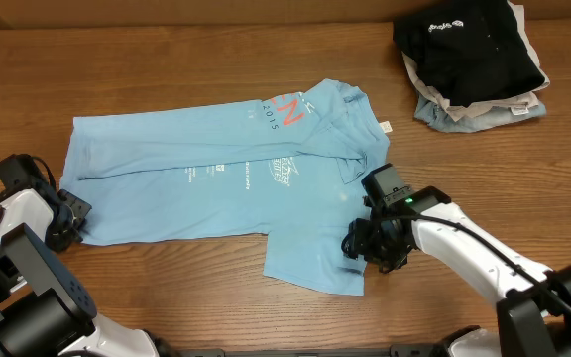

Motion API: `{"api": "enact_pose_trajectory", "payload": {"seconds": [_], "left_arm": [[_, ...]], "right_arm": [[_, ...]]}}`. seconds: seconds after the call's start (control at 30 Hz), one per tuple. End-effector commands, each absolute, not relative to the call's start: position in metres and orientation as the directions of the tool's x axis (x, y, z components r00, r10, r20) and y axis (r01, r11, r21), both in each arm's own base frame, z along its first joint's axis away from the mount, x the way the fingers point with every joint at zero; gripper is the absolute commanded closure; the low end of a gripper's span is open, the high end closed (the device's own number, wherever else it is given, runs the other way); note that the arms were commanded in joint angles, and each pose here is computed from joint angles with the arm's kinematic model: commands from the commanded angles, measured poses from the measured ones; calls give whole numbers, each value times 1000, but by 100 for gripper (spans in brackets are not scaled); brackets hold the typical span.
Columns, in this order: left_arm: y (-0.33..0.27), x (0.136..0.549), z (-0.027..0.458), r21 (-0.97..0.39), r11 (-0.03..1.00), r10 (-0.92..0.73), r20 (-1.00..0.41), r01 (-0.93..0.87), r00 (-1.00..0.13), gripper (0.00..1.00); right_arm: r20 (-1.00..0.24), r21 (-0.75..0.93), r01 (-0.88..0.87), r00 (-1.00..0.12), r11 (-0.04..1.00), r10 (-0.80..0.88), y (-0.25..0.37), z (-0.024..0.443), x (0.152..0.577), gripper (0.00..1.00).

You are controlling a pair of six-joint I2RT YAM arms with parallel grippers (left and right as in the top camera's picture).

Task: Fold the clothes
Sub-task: 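Grasp the shirt's bottom-left and bottom-right corners with both grippers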

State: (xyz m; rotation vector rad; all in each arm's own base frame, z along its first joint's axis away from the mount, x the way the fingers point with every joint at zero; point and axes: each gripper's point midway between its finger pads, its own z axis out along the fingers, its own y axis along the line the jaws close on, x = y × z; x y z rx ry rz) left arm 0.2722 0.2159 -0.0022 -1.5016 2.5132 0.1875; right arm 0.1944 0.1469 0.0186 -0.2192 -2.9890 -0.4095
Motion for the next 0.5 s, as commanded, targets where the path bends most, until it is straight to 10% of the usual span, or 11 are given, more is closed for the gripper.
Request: {"api": "enact_pose_trajectory", "payload": {"seconds": [0.0,0.23,0.47], "left_arm": [[201,249,-34,44,463,-876,-127,-885,-465,96],[201,248,-34,45,464,-876,-123,-885,-466,96],[200,248,-34,44,464,-877,-121,-885,-466,96]], "right_arm": [[173,244,142,-980,959,101,150,16,181,43],[230,228,92,-972,969,39,162,9,149,43],[250,204,136,-965,970,83,164,-1,136,85]]}}
